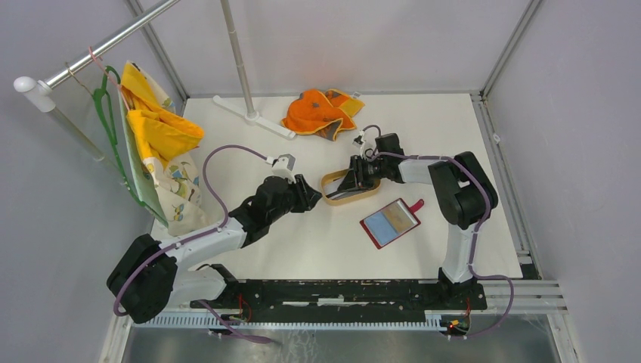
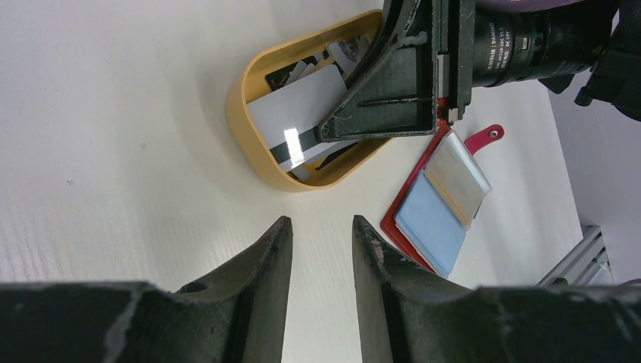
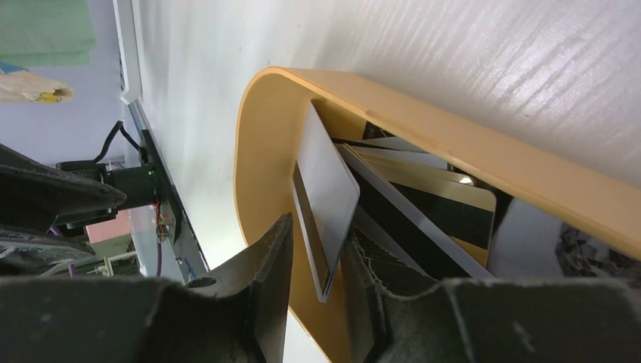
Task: Put the credit cards into the card holder
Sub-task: Pick up the credit card from the storage box.
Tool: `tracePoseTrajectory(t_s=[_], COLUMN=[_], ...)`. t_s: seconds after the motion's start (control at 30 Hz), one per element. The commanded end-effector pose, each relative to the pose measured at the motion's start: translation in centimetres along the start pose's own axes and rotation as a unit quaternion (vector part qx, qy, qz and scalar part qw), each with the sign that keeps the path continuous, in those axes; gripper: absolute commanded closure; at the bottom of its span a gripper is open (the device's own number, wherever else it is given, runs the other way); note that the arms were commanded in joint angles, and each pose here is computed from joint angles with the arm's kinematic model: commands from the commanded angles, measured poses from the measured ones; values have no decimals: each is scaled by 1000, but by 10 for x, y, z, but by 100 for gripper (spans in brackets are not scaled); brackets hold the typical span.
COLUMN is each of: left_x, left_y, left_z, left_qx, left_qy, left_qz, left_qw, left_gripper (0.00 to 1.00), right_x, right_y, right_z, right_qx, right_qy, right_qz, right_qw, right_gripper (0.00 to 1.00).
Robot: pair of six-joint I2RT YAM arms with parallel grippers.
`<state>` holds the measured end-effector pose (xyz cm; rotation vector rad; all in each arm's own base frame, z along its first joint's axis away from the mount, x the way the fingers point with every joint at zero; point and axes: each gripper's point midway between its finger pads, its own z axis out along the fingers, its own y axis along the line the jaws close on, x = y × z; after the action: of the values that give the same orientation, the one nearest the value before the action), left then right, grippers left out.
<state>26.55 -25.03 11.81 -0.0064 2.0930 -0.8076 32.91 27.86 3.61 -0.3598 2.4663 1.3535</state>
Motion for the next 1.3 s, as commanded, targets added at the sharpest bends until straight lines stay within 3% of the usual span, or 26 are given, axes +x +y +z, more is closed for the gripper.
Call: tracePoseTrajectory(t_s=[0.0, 0.2, 0.43, 0.53, 1.27], left_x=[-7, -9, -10, -11, -9], left_y=[-11, -14, -14, -14, -12], left_z=[2, 4, 0, -1, -3], left_qx=[22, 26, 26, 25, 23], left_qy=[-17, -16, -17, -19, -17], left_qz=[-11, -9, -11, -10, -10], left_qw=[1000, 1000, 999, 999, 1000], left_gripper=[58, 58, 58, 58, 58], right_x=[-10, -13, -23, -27, -37], right_y=[-3, 4, 16, 21, -6], right_z=[6, 12, -2, -14, -49], right_qx=[13, -3, -21, -30, -15], right_qy=[-11, -14, -24, -34, -64], right_qz=[-9, 0, -12, -17, 6], right_qw=[1000, 1000, 999, 999, 998], right_gripper=[66, 72, 89, 90, 73])
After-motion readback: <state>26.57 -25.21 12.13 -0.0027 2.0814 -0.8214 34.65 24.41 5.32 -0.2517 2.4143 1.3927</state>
